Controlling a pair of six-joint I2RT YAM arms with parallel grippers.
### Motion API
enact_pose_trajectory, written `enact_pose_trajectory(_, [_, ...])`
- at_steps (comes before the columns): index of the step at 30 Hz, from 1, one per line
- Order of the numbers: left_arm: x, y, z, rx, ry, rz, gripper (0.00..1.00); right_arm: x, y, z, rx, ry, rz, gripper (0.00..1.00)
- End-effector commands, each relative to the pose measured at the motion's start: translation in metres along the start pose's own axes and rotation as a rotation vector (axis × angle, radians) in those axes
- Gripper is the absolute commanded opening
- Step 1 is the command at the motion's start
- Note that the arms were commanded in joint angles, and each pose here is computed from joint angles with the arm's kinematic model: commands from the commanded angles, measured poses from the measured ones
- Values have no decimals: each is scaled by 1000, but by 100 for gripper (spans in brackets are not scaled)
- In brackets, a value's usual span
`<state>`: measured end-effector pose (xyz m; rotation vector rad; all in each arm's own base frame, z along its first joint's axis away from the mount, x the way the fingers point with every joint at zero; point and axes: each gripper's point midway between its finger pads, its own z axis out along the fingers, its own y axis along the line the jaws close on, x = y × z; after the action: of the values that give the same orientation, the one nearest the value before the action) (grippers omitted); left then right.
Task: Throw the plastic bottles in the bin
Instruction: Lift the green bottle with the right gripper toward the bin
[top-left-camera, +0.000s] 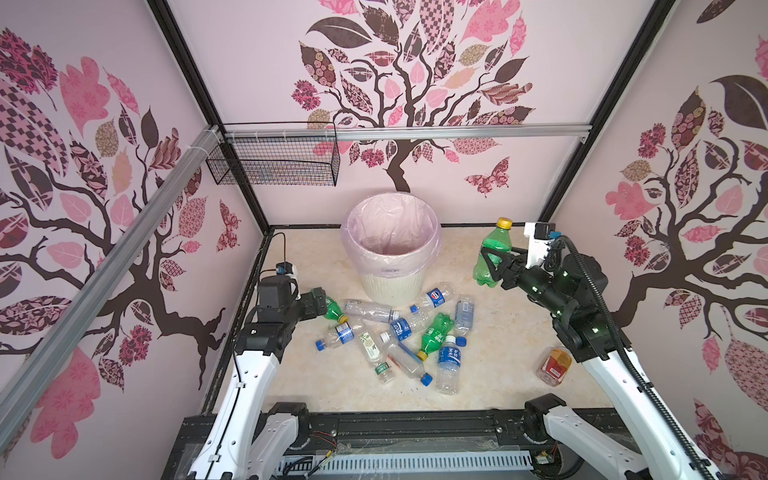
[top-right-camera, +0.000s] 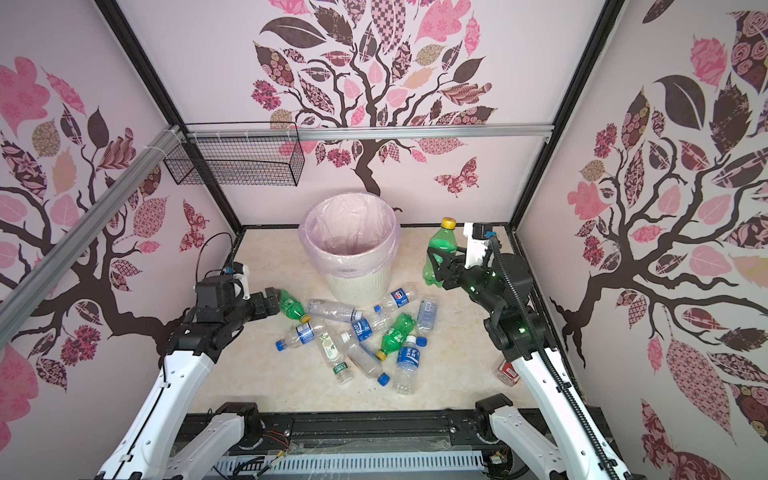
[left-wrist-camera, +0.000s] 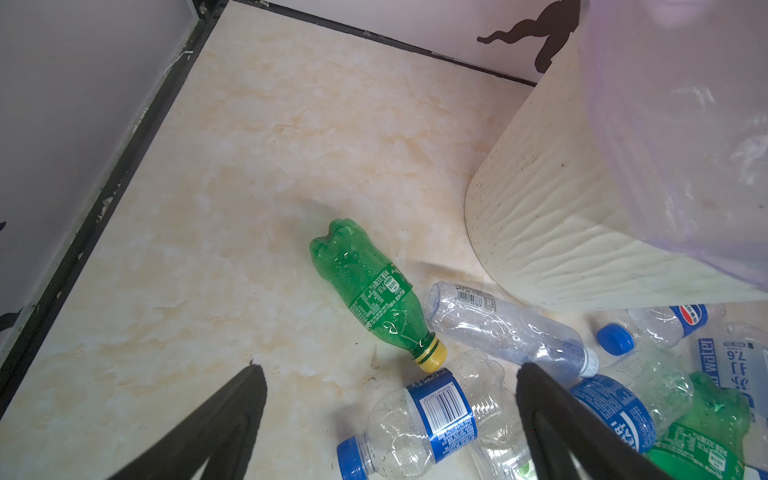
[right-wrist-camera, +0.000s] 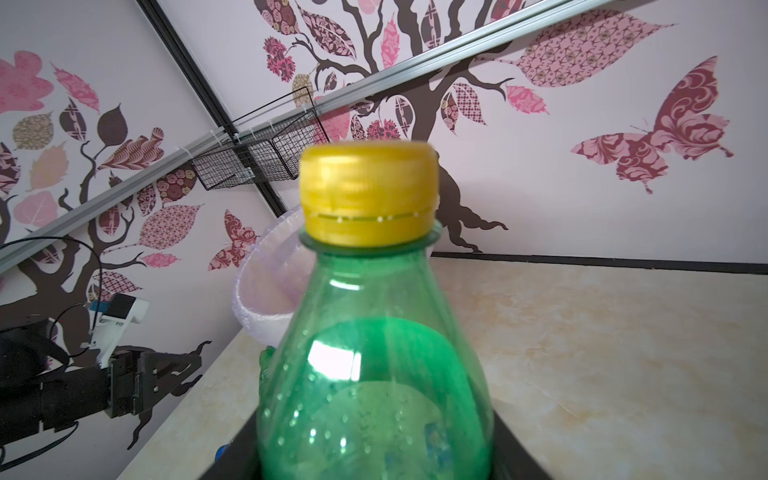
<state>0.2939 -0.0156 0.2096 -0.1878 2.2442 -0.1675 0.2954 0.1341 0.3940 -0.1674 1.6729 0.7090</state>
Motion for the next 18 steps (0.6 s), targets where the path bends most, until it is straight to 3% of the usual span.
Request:
enact_pose_trajectory(1, [0,1,4,1,-8,-3,98,-13,18,9,-97,-13,-7,51])
enact_pose_trajectory(5, [-1,1,2,-1,-13,-3,98,-34,33,46,-194,39,-4,51])
enact_pose_trajectory(11, [0,3,-1,-9,-19,-2,98,-41,60,151,-272,190,-17,51])
enact_pose_trajectory(14, [2,5,-2,-17,-11,-1,98,-24,65,190,-271,323,-7,72])
enact_pose_trajectory(18, [3,6,-3,-24,-4,6,98,-11,58,199,-234,388,-3,81])
